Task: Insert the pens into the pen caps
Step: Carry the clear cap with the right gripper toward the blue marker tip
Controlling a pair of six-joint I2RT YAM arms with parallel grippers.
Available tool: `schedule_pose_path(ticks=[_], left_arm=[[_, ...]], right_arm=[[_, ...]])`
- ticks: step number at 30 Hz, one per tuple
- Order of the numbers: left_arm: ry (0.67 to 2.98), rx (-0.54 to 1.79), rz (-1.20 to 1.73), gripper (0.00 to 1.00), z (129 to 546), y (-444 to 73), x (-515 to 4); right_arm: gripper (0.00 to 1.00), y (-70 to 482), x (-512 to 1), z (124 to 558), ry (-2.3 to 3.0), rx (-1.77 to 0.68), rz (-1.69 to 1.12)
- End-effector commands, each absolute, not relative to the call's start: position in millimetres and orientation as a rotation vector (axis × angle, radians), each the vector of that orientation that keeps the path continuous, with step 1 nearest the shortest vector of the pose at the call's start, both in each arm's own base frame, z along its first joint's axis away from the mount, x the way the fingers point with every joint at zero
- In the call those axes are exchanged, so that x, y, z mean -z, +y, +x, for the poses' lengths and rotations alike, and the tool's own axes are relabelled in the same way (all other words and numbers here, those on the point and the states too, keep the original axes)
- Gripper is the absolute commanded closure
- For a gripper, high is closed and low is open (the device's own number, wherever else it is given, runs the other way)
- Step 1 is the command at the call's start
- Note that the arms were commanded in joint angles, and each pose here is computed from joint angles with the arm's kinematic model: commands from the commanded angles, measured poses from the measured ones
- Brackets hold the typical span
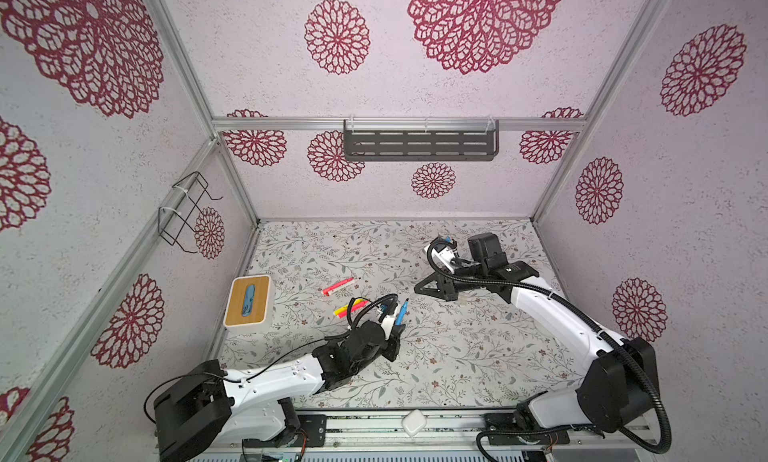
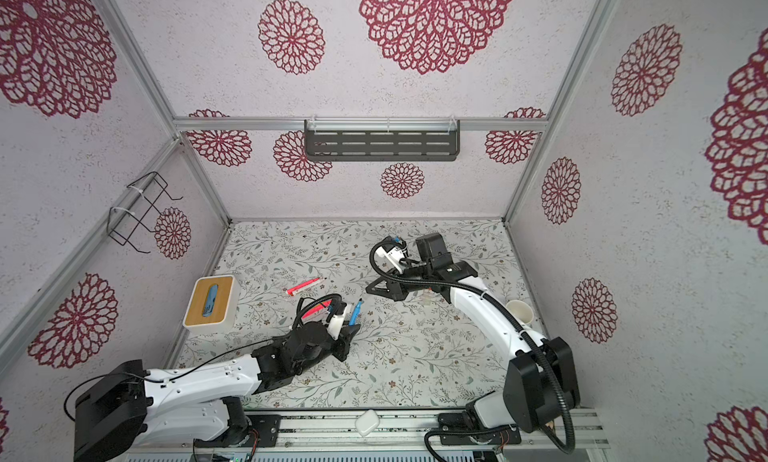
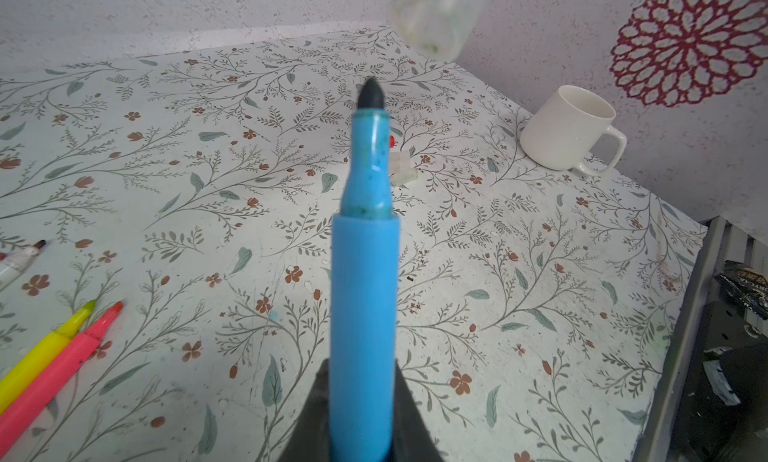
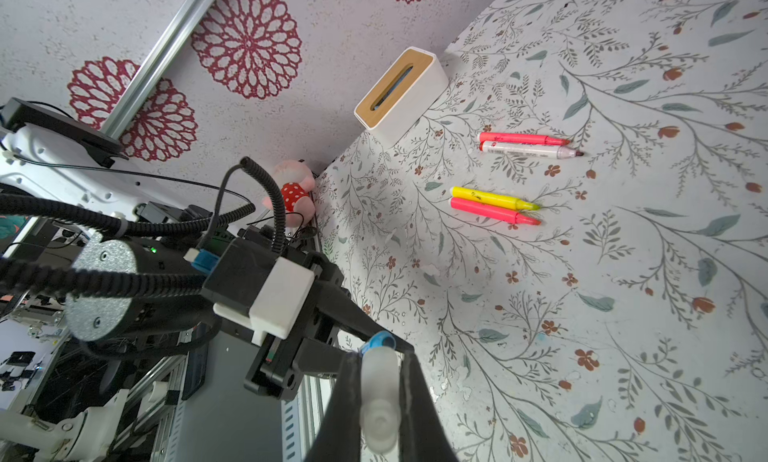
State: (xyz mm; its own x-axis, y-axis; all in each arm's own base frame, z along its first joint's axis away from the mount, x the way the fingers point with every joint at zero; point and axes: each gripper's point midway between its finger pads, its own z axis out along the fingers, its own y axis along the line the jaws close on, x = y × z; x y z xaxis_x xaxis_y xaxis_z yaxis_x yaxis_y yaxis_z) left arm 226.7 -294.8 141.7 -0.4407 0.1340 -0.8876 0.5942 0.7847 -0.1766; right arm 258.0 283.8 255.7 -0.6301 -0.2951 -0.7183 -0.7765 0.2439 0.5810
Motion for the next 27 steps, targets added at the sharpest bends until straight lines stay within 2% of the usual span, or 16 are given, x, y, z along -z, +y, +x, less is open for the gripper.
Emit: schedule_pose_path(ticks=[1, 27], left_arm=[[1.956, 0.581, 0.543, 1.00, 228.9, -300.6, -154.0], [1.952, 0.551, 0.554, 1.00, 226.9, -301.7, -152.5]], right_arm=[[1.00, 289.7, -274.1, 253.4, 1.977, -1.390, -1.038], [1.00, 294.2, -262.9, 261.5, 2.039, -1.326, -1.035]])
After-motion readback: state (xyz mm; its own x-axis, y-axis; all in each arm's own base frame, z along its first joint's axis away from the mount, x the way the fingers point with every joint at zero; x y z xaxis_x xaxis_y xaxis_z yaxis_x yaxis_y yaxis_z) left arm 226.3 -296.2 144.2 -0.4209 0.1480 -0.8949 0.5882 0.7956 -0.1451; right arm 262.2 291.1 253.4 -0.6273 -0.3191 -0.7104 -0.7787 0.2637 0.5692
